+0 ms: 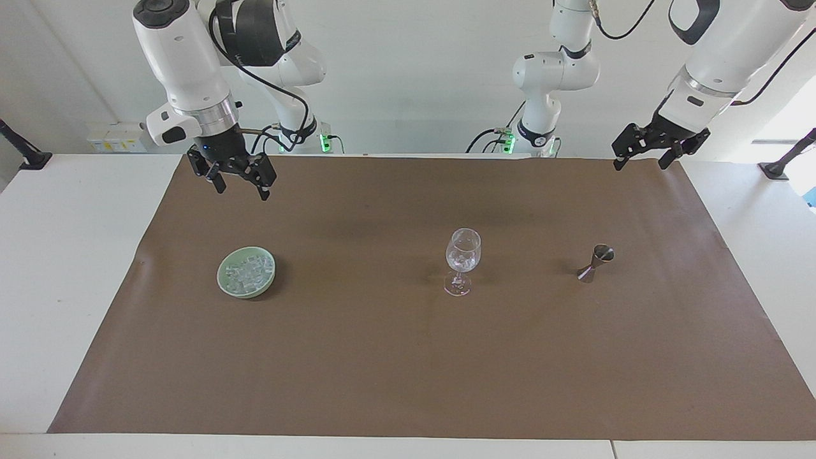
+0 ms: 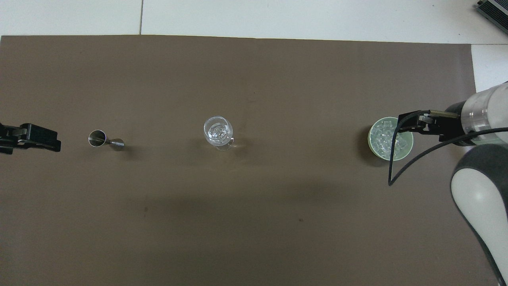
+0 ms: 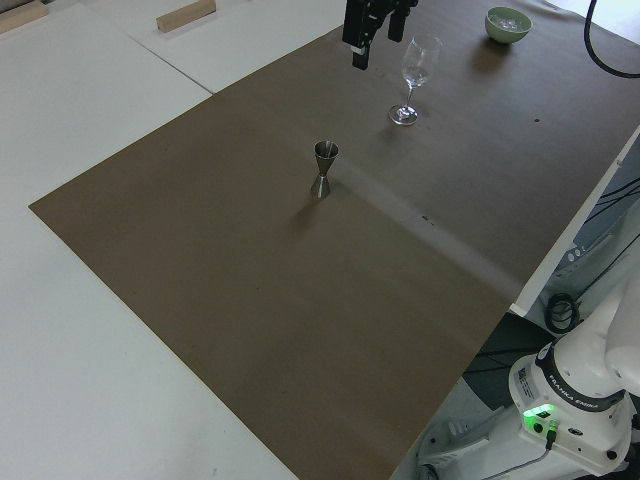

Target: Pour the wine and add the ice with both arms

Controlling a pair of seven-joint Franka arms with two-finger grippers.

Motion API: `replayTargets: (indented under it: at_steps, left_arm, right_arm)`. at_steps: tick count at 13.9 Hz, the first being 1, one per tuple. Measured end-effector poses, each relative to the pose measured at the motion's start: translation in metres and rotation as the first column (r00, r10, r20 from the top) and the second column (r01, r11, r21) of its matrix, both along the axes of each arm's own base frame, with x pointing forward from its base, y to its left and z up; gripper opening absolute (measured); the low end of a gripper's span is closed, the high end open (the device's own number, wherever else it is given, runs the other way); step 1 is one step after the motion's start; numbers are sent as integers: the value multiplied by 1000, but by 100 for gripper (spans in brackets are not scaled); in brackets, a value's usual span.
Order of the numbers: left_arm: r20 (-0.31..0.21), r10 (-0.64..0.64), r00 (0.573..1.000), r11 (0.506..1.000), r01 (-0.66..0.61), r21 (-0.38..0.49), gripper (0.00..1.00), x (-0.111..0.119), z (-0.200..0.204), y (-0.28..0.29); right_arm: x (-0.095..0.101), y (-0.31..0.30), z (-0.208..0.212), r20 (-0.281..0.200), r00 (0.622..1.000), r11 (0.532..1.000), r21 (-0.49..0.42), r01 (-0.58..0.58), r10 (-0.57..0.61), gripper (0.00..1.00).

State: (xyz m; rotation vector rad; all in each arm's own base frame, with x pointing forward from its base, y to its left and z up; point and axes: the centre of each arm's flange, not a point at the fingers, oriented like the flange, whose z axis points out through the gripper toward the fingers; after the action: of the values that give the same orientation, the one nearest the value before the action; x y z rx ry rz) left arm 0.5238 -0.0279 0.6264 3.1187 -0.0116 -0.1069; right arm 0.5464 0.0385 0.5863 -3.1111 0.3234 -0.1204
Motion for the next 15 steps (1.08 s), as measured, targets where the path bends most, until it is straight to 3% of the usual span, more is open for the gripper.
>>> replayTargets:
  at_steps: [6, 12, 15]
  left_arm:
    - [0, 0, 1000, 1000, 0, 0, 100, 0, 0, 0]
    - [0, 0, 1000, 1000, 0, 0, 100, 0, 0, 0]
    - [0, 0, 1000, 1000, 0, 0, 100, 0, 0, 0]
  right_arm:
    - [-5, 0, 31, -27, 998, 999, -4, -50, 50, 100]
    - [-3, 0, 29, -37, 998, 999, -4, -51, 50, 100]
    - [-5, 0, 26, -66, 995, 997, -5, -71, 70, 100]
